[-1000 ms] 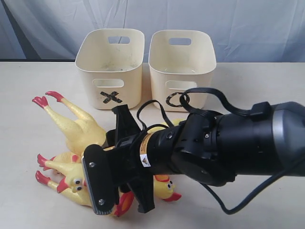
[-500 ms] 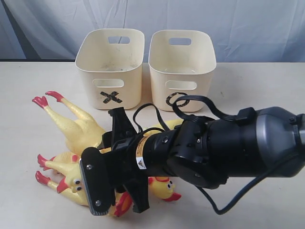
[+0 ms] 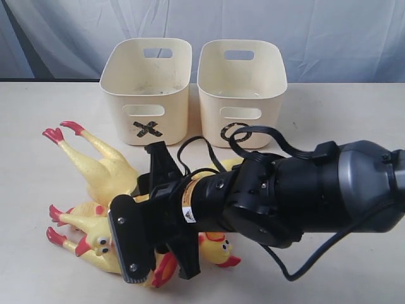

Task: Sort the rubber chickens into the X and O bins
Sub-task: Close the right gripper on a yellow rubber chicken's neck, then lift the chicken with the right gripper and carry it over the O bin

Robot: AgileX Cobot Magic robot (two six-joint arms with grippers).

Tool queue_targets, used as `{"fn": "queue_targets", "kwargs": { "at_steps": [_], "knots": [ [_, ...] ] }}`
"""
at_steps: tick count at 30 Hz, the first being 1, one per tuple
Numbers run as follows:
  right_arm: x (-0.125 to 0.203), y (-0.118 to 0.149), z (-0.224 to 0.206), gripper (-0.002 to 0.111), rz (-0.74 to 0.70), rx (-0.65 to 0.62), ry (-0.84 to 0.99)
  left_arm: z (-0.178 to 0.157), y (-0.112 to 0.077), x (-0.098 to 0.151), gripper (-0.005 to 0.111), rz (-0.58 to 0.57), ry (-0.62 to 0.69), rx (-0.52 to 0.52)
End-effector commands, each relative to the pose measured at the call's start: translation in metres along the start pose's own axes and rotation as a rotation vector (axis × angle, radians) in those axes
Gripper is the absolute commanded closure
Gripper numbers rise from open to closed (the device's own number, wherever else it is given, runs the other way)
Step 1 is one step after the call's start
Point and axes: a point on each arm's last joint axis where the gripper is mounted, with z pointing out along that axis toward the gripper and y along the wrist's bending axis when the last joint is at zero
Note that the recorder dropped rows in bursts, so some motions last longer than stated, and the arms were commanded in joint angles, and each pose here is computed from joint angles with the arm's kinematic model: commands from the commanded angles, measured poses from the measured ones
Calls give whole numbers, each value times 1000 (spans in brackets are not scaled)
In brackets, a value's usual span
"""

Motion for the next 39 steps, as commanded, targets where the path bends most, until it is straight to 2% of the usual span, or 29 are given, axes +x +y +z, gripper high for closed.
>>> {"fn": "queue_targets", "kwargs": {
  "at_steps": [1, 10, 14, 16, 19, 21, 27, 31, 35, 39],
  "knots": [
    [9, -5, 1, 55, 9, 12, 17, 0, -1, -2, 106, -1, -4, 9],
    [10, -3, 8, 55, 7, -16, 34, 0, -1, -2, 106, -1, -4, 9],
    [6, -13, 15, 56, 7, 1, 27, 0, -1, -2, 106, -1, -4, 9],
    [6, -13, 15, 68, 7, 2, 27, 0, -1, -2, 106, -1, -4, 9],
    [8, -10, 15, 95, 8, -31, 51, 0, -1, -2, 106, -1, -4, 9],
    [10, -8, 14, 109, 8, -63, 73, 0, -1, -2, 106, -1, -4, 9],
    [6, -15, 3, 109, 41, -35, 61, 0, -1, -2, 106, -1, -4, 9],
    [-1, -27, -16, 109, 140, 16, 27, 0, -1, -2, 106, -1, -4, 9],
    [-9, -42, -44, 109, 219, 86, -25, 0, -1, -2, 106, -1, -4, 9],
    [-16, -54, -79, 109, 224, 145, -63, 0, -1, -2, 106, -1, -4, 9]
  ]
}}
